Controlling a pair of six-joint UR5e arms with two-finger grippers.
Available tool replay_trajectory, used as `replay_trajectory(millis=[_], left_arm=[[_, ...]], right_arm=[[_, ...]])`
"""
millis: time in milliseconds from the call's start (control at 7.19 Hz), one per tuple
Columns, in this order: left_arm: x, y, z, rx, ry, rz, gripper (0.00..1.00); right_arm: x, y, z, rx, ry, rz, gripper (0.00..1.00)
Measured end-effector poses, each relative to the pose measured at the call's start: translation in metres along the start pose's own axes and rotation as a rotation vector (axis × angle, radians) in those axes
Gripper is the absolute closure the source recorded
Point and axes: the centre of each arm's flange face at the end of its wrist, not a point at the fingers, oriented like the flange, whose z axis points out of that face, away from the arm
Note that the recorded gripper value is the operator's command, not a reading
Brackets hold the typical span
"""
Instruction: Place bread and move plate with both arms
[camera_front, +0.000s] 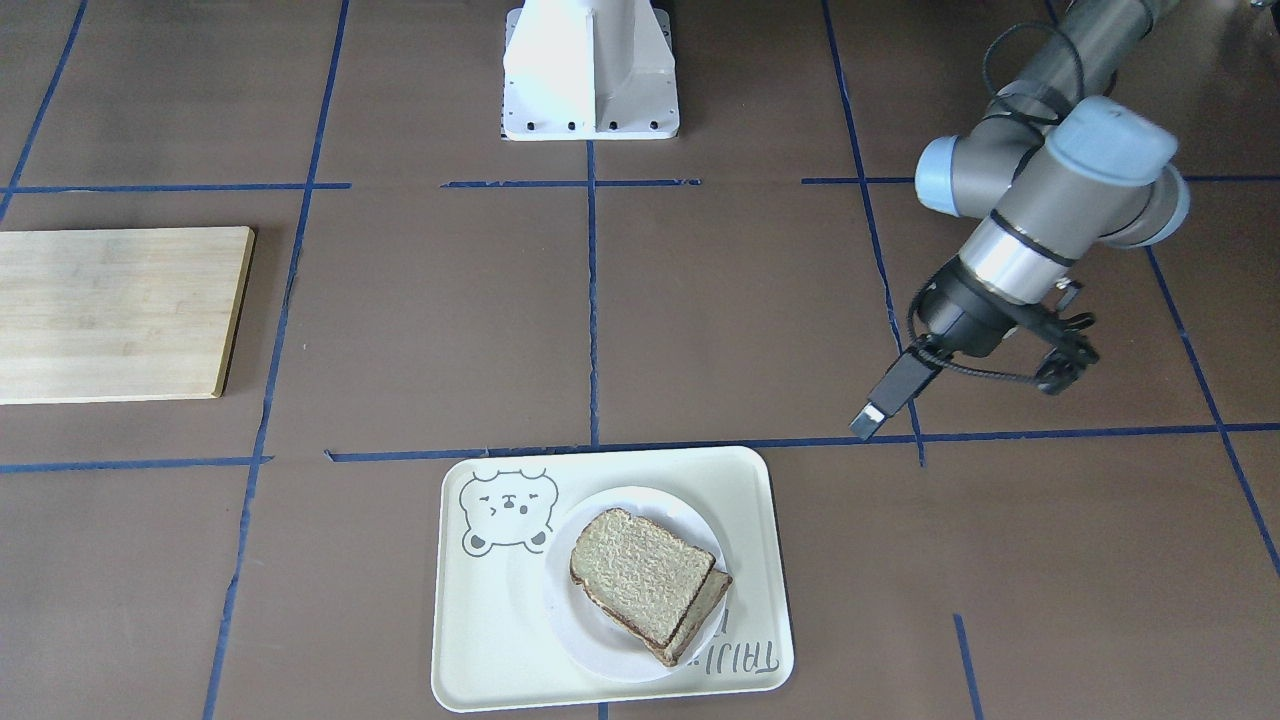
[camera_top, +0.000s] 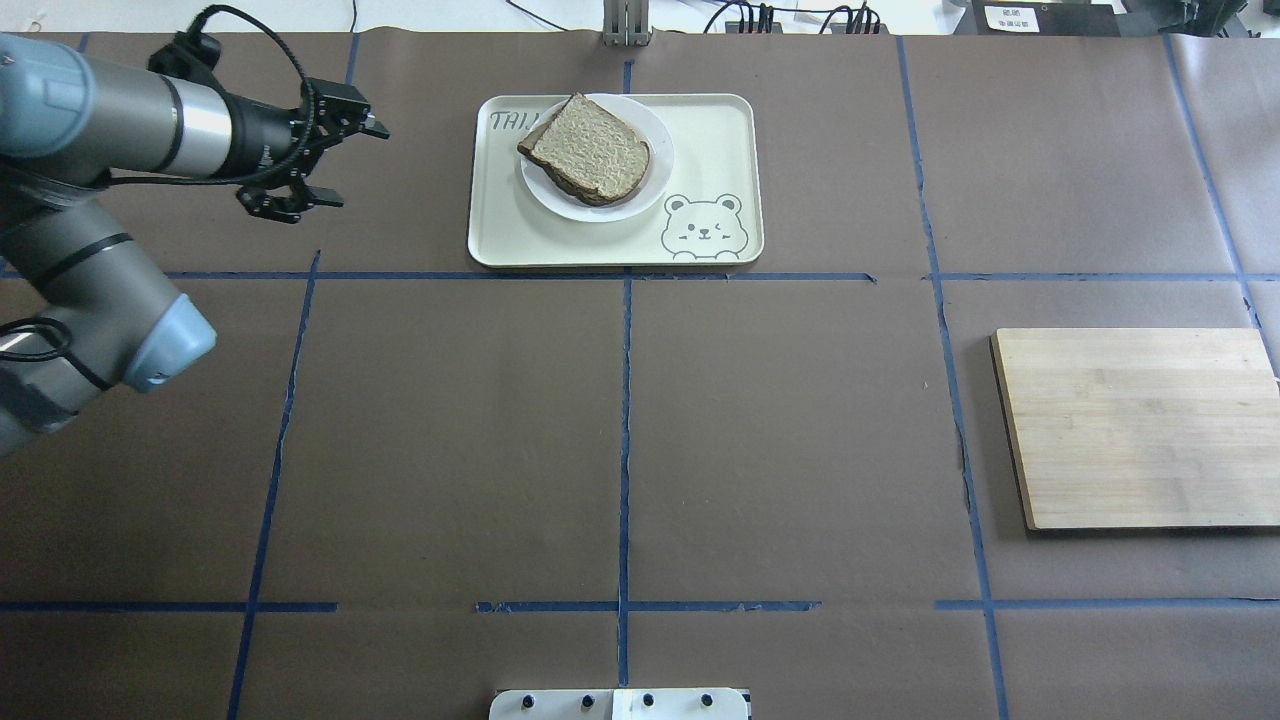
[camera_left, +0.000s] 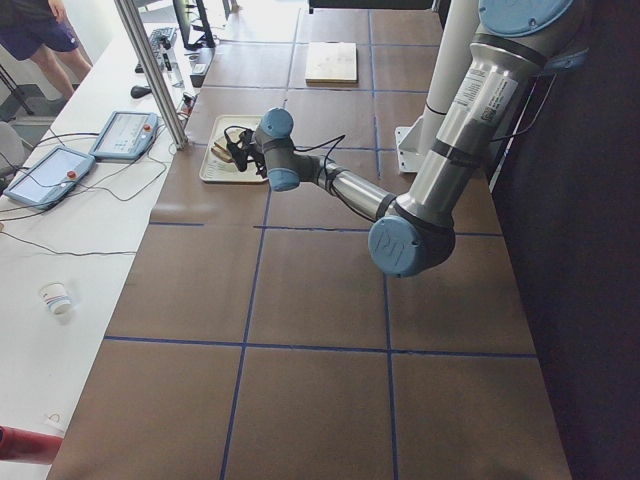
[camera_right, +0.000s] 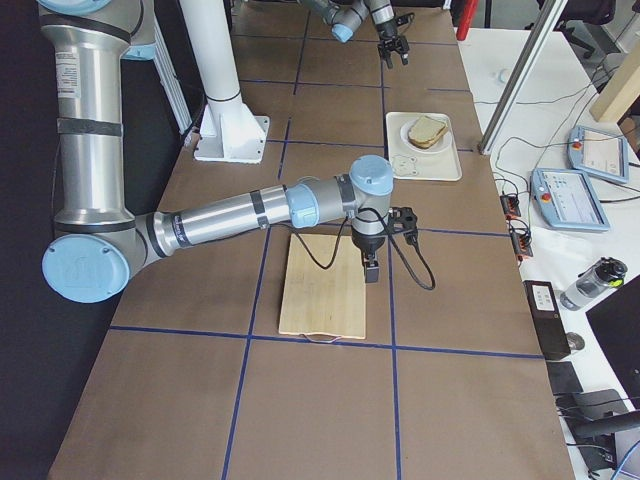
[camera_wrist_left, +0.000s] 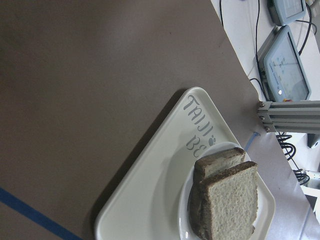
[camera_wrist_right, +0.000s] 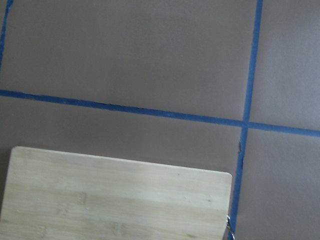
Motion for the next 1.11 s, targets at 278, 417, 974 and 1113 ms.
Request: replay_trajectory(millis=[278, 417, 974, 1113], left_arm=[[-0.051, -0.023, -0.060, 0.017, -0.169, 0.260, 0.00], [-0.074, -0.042, -0.088, 0.000, -0.242, 0.379, 0.00], [-0.183, -0.189, -0.208, -0.192, -0.483, 0.689, 0.00], [-0.221, -0.220, -0.224, -0.242, -0.513, 0.711, 0.00]], right_arm=[[0.048, 0.041, 0.009, -0.034, -0.054, 0.022, 0.00], [0.063, 0.057, 0.013, -0.045, -0.085, 0.053, 0.00], [0.093, 0.075, 0.015, -0.044, -0.100, 0.091, 0.00], [0.094, 0.075, 0.013, -0.039, -0.099, 0.091, 0.00]])
